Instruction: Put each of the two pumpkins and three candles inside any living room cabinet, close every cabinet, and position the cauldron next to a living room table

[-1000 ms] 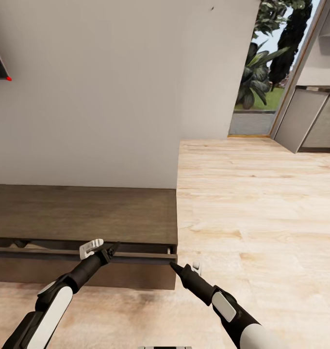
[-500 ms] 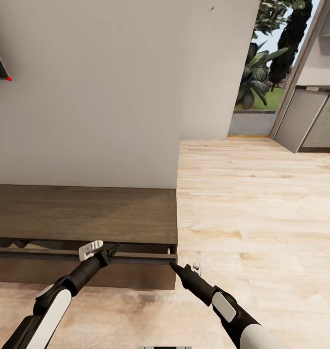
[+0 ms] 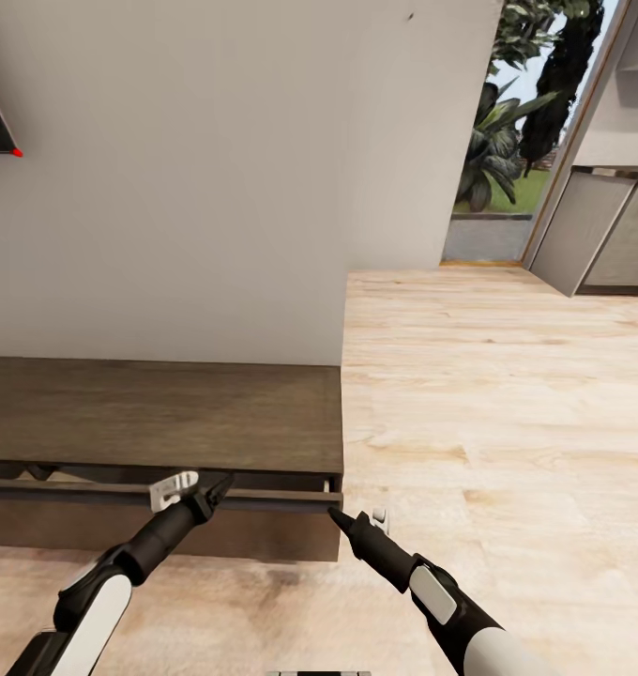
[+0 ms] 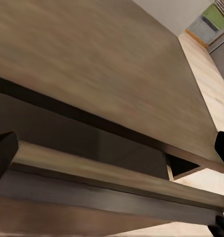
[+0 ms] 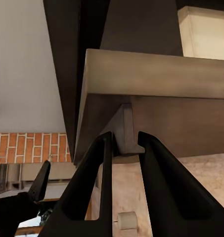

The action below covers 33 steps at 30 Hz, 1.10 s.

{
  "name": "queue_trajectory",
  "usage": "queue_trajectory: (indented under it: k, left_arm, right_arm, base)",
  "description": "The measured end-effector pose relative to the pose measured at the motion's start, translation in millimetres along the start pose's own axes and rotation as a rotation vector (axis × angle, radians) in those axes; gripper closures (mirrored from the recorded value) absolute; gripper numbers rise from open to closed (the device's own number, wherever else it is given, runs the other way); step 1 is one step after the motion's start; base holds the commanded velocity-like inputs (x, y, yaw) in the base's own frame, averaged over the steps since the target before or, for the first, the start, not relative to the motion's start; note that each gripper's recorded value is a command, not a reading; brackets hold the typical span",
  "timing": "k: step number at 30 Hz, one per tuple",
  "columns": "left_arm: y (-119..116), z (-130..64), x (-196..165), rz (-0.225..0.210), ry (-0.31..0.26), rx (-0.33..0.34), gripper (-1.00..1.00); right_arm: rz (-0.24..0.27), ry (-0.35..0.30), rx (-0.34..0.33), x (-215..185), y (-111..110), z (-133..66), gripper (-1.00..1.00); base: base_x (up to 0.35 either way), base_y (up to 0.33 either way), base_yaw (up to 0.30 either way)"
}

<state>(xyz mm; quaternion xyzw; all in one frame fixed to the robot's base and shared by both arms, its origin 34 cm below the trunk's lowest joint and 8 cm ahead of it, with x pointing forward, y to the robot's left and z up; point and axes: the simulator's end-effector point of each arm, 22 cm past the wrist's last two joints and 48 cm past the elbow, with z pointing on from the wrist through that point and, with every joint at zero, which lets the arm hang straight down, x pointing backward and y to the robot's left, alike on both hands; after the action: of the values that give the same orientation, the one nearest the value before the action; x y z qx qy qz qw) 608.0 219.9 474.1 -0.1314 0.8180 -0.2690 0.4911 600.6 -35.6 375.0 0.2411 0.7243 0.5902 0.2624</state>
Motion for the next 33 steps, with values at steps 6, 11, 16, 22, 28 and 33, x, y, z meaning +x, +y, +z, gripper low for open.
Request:
queue_trajectory:
  k: [6, 11, 16, 22, 28, 33]
  left_arm:
    - [-13.6, -4.2, 3.3, 0.005, 0.005, 0.043, -1.0]
    - [-24.5, -6.5, 4.1, 0.007, 0.007, 0.086, -1.0]
    - [-26.4, -8.4, 5.3, 0.008, 0.008, 0.093, -1.0]
    - [-29.5, -8.9, 4.6, 0.009, 0.007, 0.106, -1.0]
    - [-35.3, -11.2, 8.0, 0.007, 0.013, 0.136, -1.0]
    - [-35.1, -12.6, 11.1, 0.005, 0.018, 0.138, -1.0]
  right_arm:
    - [0.0, 0.0, 0.0, 0.0, 0.0, 0.0, 1.0]
    - [-0.009, 0.003, 0.009, -0.7, -0.3, 1.5, 1.0]
    - [-0.004, 0.004, 0.001, 0.8, 0.1, 0.5, 1.0]
    - [-0.01, 0.007, 0.008, 0.5, 0.0, 1.5, 1.0]
    - [-0.008, 0.007, 0.005, 1.1, 0.1, 1.2, 1.0]
    - [-0.006, 0.009, 0.001, 2.1, 0.2, 0.8, 1.0]
  base:
    - [-0.003, 0.0, 0.0]
    - [-0.16, 0.0, 0.0]
    - [-0.055, 0.0, 0.0]
    - [-0.13, 0.0, 0.0]
    - [-0.068, 0.0, 0.0]
    - [-0.104, 0.0, 0.0]
